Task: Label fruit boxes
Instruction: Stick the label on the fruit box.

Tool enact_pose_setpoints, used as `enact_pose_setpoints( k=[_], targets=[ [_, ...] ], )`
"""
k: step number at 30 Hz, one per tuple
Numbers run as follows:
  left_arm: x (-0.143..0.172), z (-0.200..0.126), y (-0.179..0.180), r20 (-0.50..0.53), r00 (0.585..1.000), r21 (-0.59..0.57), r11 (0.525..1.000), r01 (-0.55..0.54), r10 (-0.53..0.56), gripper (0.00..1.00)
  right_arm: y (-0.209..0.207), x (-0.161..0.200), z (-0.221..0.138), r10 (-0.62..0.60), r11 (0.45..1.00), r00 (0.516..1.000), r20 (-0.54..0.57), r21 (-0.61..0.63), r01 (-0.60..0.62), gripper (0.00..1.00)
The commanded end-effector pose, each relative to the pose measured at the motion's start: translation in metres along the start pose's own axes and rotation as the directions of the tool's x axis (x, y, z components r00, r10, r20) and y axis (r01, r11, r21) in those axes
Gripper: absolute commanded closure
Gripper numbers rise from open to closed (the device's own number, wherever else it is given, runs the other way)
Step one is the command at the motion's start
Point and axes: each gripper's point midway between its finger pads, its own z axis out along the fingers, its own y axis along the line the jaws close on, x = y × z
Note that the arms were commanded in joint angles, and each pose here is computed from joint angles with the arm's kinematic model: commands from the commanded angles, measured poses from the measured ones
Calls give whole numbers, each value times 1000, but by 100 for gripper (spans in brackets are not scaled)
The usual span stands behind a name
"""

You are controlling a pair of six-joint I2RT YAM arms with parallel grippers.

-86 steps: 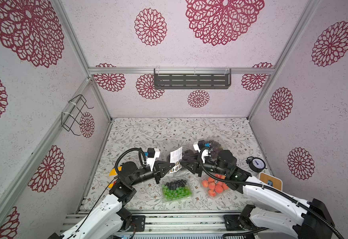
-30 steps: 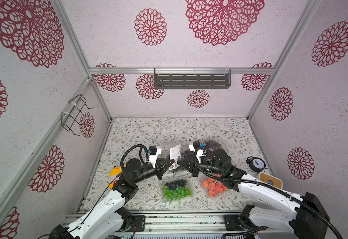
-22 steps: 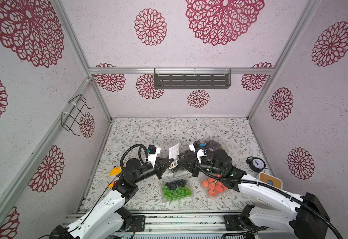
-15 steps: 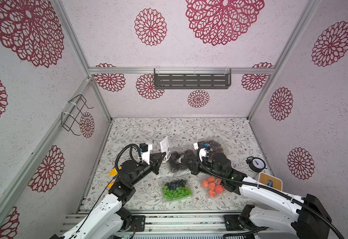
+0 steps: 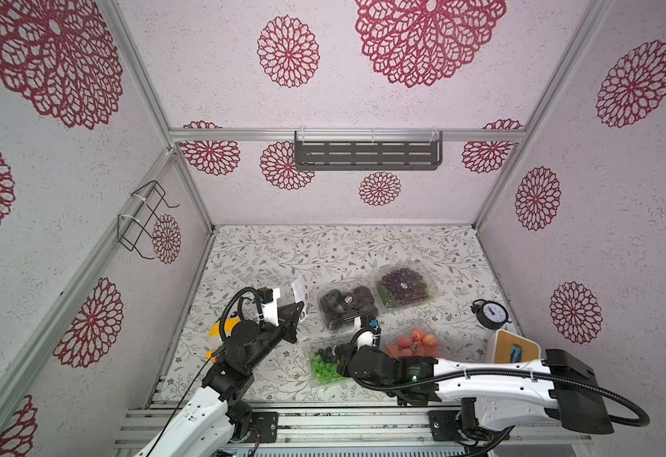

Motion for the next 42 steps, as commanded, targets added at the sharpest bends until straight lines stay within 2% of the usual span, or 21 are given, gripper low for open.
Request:
enact_pose_setpoints(
  k=[1, 3, 8, 14, 18, 22, 36, 42],
  targets=[
    [16, 0, 1, -44, 998, 20, 999, 37, -36, 100, -20, -12, 1, 183, 978, 977, 110, 79, -193, 100],
    [22, 0, 2, -61, 997, 21, 999, 39, -38, 100, -27, -9, 3, 233, 965, 965, 118, 95, -245, 100],
    [22, 0, -3, -73, 997, 43, 998, 34, -31, 100, -28, -13, 5, 262, 951, 952, 156, 123, -282, 100],
    [32, 1, 1, -81, 996, 46, 998, 37, -33, 100, -25, -6, 27, 314, 936, 944, 102, 137, -326, 100],
    [37, 0, 3, -89, 996, 40, 999, 31, -28, 100, -24, 8, 38, 290, 933, 956, 51, 209, -294, 100],
    [37, -3, 1, -83, 996, 56, 998, 31, -26, 100, -43, 18, 45, 324, 908, 945, 33, 271, -321, 100],
    [38, -17, 1, -55, 998, 65, 998, 18, -15, 100, -62, 7, 32, 285, 879, 958, 42, 386, -278, 100],
    [36, -20, -1, -50, 999, 72, 997, 14, -11, 100, -68, 13, 37, 261, 868, 965, -23, 443, -224, 95]
  ],
)
